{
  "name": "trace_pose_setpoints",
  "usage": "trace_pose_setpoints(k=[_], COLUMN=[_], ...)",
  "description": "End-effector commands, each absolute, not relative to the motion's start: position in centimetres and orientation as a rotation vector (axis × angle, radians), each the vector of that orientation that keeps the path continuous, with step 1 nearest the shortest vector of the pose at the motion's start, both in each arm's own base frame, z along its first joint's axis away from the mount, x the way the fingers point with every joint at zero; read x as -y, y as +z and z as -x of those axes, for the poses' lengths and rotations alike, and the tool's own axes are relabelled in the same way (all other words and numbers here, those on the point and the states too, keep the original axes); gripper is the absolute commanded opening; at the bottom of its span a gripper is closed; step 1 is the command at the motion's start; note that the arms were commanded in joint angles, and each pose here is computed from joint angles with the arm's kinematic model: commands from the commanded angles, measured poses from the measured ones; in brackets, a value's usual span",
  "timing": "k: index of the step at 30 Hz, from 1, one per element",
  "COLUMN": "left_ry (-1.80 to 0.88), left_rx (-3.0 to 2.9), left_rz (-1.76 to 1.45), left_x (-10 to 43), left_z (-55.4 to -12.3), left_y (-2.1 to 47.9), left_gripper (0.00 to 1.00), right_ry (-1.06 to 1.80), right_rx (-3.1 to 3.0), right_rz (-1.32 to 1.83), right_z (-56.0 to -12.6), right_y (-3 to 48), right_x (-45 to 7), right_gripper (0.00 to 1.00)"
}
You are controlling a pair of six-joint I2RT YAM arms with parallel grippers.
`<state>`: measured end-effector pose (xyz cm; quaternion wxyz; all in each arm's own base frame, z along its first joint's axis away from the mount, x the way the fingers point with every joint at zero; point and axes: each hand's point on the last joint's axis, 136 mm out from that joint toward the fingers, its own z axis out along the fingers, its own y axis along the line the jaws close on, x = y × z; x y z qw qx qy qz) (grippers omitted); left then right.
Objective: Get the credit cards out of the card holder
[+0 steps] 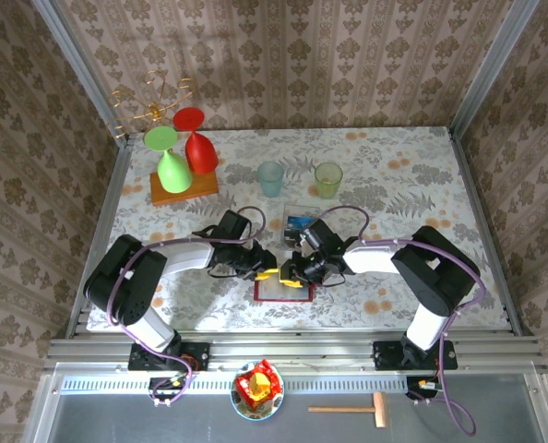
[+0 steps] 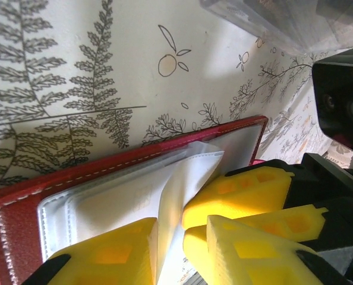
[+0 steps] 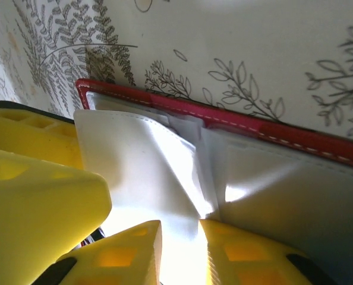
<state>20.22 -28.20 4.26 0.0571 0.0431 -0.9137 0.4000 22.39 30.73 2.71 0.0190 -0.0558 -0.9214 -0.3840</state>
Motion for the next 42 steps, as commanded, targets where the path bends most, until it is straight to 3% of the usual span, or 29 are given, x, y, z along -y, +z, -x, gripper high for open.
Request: trace_pose_setpoints(k=[1,15,21,42], left_ry=[1.258,1.288,1.286,1.307], left_rx=[2.751,2.697,2.655,2.713], left_rz=[-0.091,0.147,0.214,0.187], left_x=[28.8,33.0,35.5,34.9], left_z=[-20.0,-19.5,-19.2,-19.8], left_y=[5.8,7.5,6.8,6.6], left_gripper=[0.29,0.35,0.36,0.42], right_ry=[-1.146,-0.937,-0.972,-1.107], right_rx=[2.923,3.13,3.165,3.089], right_rz=[0.177,0.297,0.372,0.339], right_z=[-22.6,-22.9,-22.0,-22.1], right_y=[3.5,6.6,7.8,8.2], right_x=[-29.6,-23.0,-21.0,-23.6], right_gripper=[0.28,0.34,0.36,0.35])
